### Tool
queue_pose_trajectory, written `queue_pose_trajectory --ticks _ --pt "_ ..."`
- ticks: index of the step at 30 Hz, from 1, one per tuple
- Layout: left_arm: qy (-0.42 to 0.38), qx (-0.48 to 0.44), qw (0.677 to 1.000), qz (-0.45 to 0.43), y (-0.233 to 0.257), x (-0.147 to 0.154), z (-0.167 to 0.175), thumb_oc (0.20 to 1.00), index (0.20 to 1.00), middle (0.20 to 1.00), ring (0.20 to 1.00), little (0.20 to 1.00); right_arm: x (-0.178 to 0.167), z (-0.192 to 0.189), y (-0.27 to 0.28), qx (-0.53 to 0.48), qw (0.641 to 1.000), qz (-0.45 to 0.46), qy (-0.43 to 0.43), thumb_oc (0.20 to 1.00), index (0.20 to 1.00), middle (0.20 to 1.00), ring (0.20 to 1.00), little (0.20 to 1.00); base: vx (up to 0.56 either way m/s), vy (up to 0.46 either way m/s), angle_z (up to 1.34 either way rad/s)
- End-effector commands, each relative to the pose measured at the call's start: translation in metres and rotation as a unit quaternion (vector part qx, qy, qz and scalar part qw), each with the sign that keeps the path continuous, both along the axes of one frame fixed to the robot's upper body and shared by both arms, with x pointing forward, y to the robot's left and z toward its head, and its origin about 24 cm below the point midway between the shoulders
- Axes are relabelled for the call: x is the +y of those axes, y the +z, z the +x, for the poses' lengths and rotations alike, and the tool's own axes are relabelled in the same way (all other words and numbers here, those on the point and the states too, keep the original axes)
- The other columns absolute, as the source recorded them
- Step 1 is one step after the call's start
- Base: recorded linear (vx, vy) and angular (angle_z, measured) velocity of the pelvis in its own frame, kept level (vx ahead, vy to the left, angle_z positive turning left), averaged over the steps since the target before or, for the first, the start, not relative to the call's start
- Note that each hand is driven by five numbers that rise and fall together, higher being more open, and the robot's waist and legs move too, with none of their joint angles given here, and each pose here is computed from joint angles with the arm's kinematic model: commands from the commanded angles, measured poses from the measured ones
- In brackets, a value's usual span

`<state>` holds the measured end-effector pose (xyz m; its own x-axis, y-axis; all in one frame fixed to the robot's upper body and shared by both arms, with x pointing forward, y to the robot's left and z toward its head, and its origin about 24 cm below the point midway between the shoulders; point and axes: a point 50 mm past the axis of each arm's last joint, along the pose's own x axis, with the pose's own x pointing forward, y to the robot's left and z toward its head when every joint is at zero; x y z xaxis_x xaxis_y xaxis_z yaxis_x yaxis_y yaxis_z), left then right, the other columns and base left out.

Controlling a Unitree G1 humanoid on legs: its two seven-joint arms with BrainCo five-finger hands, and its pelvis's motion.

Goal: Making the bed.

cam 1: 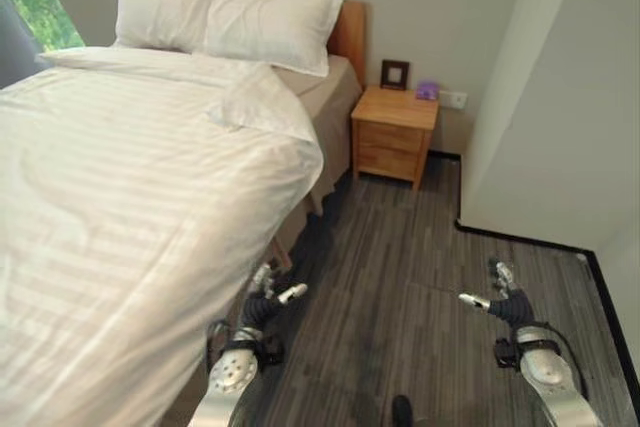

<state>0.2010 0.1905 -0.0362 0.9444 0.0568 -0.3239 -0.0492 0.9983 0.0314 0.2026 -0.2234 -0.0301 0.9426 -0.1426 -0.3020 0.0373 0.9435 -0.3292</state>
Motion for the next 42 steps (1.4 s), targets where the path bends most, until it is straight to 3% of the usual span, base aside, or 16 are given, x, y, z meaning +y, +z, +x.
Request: queue_pose_trajectory --ticks 1,4,12,23,33,42 --pt "-0.015 -0.059 0.998 0.023 0.022 0.003 0.022 1.000 1.000 1.000 1.000 1.000 0.009 0.032 0.032 -0.085 0.996 -0.024 0.032 1.000 1.000 1.000 1.000 1.000 0.04 0.081 -0.02" --pt "-0.021 -0.093 0.991 0.090 0.037 0.014 0.030 1.000 1.000 1.000 1.000 1.000 0.001 0.038 0.042 -0.104 0.992 -0.066 0.036 1.000 1.000 1.000 1.000 1.000 0.07 0.179 0.03" --pt "0.022 -0.169 0.973 0.157 0.073 0.033 0.043 1.000 1.000 1.000 1.000 1.000 0.006 0.048 0.067 -0.166 0.982 -0.079 0.050 1.000 1.000 1.000 1.000 1.000 0.09 0.115 -0.06" --pt "0.011 -0.191 0.972 0.135 0.078 0.022 0.052 1.000 1.000 1.000 1.000 1.000 0.015 0.043 0.080 -0.198 0.975 -0.067 0.070 1.000 1.000 1.000 1.000 1.000 0.37 -0.165 -0.07" --pt "0.006 -0.168 0.984 0.064 0.064 0.006 0.040 1.000 1.000 1.000 1.000 1.000 0.002 0.035 0.069 -0.156 0.978 -0.107 0.092 1.000 1.000 1.000 1.000 1.000 0.46 -0.409 0.10" --pt "-0.003 -0.136 0.989 0.051 0.048 -0.001 0.023 1.000 1.000 1.000 1.000 1.000 0.005 0.040 0.065 -0.142 0.978 -0.115 0.103 1.000 1.000 1.000 1.000 1.000 0.43 0.000 -0.34"
